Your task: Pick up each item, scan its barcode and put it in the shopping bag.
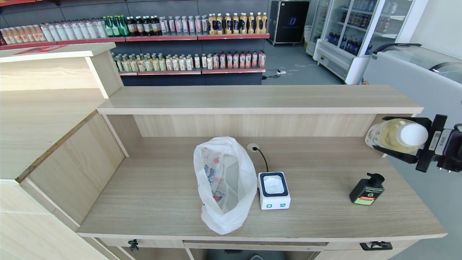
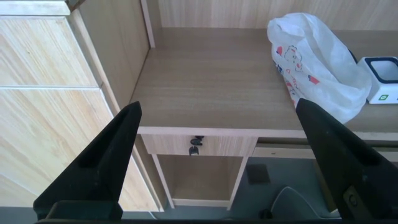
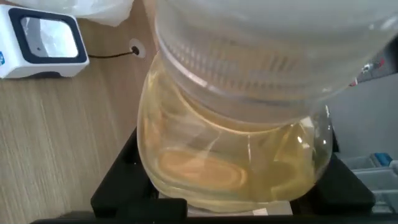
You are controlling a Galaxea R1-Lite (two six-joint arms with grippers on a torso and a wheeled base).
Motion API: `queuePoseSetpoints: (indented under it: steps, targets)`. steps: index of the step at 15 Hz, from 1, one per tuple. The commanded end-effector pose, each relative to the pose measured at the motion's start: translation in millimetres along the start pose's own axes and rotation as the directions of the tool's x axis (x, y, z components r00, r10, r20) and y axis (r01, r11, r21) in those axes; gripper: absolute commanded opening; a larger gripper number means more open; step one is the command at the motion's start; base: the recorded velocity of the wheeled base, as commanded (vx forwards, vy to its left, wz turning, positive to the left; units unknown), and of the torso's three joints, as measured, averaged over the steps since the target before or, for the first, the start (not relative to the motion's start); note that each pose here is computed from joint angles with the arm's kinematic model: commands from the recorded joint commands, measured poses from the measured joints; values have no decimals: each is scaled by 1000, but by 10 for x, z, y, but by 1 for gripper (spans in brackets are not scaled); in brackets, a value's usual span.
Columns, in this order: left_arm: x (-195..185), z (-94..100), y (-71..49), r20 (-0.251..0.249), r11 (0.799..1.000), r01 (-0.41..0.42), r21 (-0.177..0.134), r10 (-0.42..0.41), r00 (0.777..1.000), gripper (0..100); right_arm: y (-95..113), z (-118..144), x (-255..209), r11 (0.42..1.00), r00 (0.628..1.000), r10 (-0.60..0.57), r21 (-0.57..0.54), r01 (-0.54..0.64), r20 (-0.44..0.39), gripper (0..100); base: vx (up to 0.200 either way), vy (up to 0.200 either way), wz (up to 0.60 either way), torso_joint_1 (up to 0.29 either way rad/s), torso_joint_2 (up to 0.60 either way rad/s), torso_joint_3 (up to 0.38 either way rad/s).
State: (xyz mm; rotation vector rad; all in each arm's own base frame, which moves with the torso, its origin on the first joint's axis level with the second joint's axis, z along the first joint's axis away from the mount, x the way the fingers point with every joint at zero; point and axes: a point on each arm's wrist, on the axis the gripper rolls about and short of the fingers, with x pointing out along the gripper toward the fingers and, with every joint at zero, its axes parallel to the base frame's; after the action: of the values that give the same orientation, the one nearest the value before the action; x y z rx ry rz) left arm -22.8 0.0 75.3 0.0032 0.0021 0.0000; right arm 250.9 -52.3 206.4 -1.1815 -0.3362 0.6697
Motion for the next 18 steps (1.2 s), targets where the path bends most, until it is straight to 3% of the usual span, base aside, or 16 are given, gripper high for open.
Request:
queuePoseSetpoints:
  steps: [1, 3, 5, 7, 10, 14, 18]
  targets:
    - [0, 0, 0, 1, 1000, 0, 0, 0, 1000, 100, -14, -84, 23, 1000, 1000, 2, -11, -2, 6, 0, 0, 0, 600, -2, -2, 7]
    - [0, 0, 0, 1, 1000, 0, 0, 0, 1000, 100, -11, -79, 73, 1000, 1000, 1, -27, -1, 25, 0, 0, 0, 600, 5, 5, 2]
    - [0, 0, 0, 1, 1000, 0, 0, 0, 1000, 100, 62, -79, 187, 999, 992, 46, 19, -48, 114, 0, 0, 0, 300, 1, 1, 1]
    - [0, 0, 0, 1, 1000, 0, 0, 0, 1000, 100, 224, -52, 424, 986, 964, 114, 94, -140, 241, 0, 0, 0, 0, 0, 0, 0]
    - [0, 0, 0, 1, 1000, 0, 0, 0, 1000, 100, 443, -94, 596, 967, 919, 173, 118, -227, 353, 0, 0, 0, 0, 0, 0, 0]
    - [0, 0, 0, 1, 1000, 0, 0, 0, 1000, 100, 712, -245, 656, 964, 912, 214, 72, -255, 350, 0, 0, 0, 0, 0, 0, 0]
    - [0, 0, 0, 1, 1000, 0, 0, 0, 1000, 100, 818, -345, 727, 966, 909, 232, 29, -257, 346, 0, 0, 0, 0, 0, 0, 0]
